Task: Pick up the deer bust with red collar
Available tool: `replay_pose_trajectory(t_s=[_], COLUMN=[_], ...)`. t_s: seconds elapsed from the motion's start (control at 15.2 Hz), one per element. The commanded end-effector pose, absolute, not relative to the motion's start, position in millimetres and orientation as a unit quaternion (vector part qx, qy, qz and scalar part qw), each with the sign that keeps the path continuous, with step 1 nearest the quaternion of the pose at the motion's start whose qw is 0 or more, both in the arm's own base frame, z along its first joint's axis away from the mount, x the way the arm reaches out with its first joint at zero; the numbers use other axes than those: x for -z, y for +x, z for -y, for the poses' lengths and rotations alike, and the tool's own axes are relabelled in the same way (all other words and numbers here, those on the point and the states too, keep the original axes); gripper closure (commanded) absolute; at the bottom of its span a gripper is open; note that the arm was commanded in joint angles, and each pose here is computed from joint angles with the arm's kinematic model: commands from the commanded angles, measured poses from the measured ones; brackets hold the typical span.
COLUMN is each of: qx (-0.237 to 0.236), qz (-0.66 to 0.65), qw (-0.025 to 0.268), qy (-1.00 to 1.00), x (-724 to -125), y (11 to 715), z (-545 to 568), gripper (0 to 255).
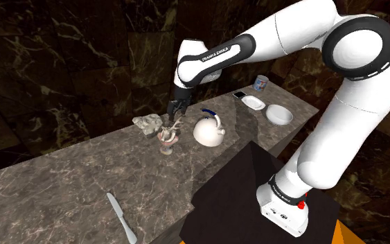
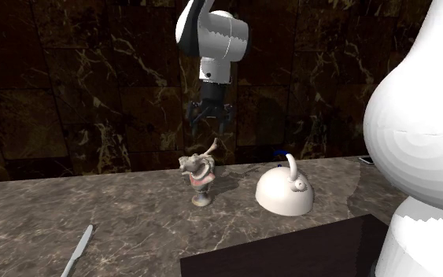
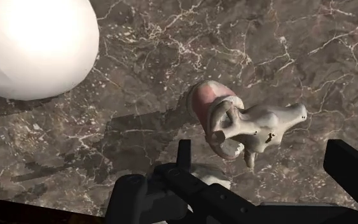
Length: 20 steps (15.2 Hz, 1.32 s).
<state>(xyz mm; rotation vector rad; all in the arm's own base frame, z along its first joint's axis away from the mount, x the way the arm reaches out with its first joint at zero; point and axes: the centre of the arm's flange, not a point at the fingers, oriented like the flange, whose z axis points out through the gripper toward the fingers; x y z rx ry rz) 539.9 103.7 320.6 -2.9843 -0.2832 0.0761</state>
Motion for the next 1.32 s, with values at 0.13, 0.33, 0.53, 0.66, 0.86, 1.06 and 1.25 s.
replay_pose_trajectory(t_s=[0.13, 0.33, 0.53, 0.66, 0.86, 1.06, 1.25], qx=[-0.027, -0.029, -0.029, -0.029, -0.029, -0.029, -0.029], qz=[0.107, 0.117, 0.117, 0.117, 0.117, 0.117, 0.117], qw=[0.080, 0.087, 0.087, 0.087, 0.087, 0.087, 0.087], qy=[-0.991, -0.989, -0.989, -0.989, -0.989, -0.989, -0.989], x=[-279, -249, -234, -223, -209, -209, -209], y=[570, 592, 592, 592, 592, 592, 592], z=[-118, -130, -130, -130, -130, -131, -131], gripper=[0, 0, 0, 0, 0, 255, 255])
